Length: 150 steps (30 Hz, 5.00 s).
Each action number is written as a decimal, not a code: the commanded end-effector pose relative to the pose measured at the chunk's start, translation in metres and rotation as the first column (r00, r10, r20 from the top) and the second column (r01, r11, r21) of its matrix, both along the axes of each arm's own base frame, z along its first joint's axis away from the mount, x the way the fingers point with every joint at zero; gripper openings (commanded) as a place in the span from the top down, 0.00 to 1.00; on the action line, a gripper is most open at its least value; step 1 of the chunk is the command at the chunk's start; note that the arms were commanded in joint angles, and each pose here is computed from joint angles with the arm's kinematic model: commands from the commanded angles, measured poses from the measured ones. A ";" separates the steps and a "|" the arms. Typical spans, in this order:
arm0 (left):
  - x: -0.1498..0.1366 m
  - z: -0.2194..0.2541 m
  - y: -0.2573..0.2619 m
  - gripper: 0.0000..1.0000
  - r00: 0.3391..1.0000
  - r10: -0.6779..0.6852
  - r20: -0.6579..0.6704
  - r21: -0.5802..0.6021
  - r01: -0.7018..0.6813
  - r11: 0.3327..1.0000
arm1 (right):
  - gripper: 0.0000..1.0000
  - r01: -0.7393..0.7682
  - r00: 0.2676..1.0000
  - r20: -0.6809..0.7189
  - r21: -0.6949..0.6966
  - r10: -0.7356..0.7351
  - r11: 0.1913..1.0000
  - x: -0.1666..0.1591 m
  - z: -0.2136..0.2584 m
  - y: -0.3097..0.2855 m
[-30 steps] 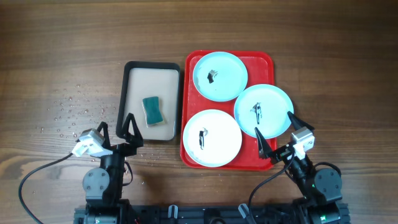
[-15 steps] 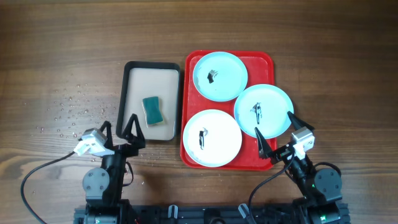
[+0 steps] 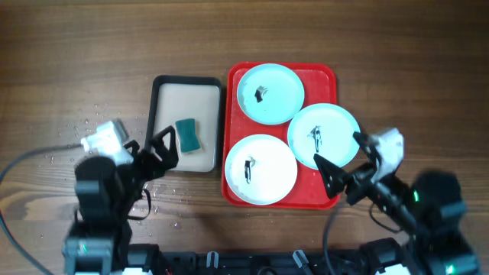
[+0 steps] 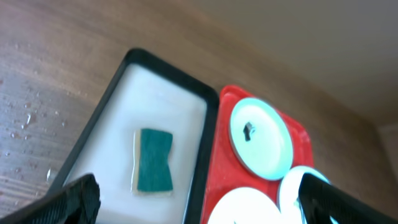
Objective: Clean dirty plates on tray and stack at the side
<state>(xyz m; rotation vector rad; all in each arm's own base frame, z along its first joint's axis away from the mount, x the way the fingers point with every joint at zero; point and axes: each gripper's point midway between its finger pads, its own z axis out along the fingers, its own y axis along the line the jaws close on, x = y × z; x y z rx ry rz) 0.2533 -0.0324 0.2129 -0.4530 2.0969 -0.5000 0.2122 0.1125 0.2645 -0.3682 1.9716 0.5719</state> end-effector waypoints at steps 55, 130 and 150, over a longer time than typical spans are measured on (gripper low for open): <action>0.065 -0.191 -0.035 0.96 0.720 0.032 -0.693 0.239 0.188 0.953 | 0.73 -0.034 0.389 -0.897 -0.243 -0.211 0.969 0.012 -0.213 0.025; 0.045 -0.216 -0.131 0.96 0.726 0.064 -0.684 0.314 0.214 0.925 | 0.96 0.231 0.452 -0.784 -0.358 -0.426 0.905 0.050 -0.274 0.027; 0.029 -0.234 -0.261 0.96 0.575 -0.463 -0.674 -0.282 0.379 0.881 | 0.96 0.200 0.473 -0.779 -0.362 -0.413 0.911 0.049 -0.274 0.026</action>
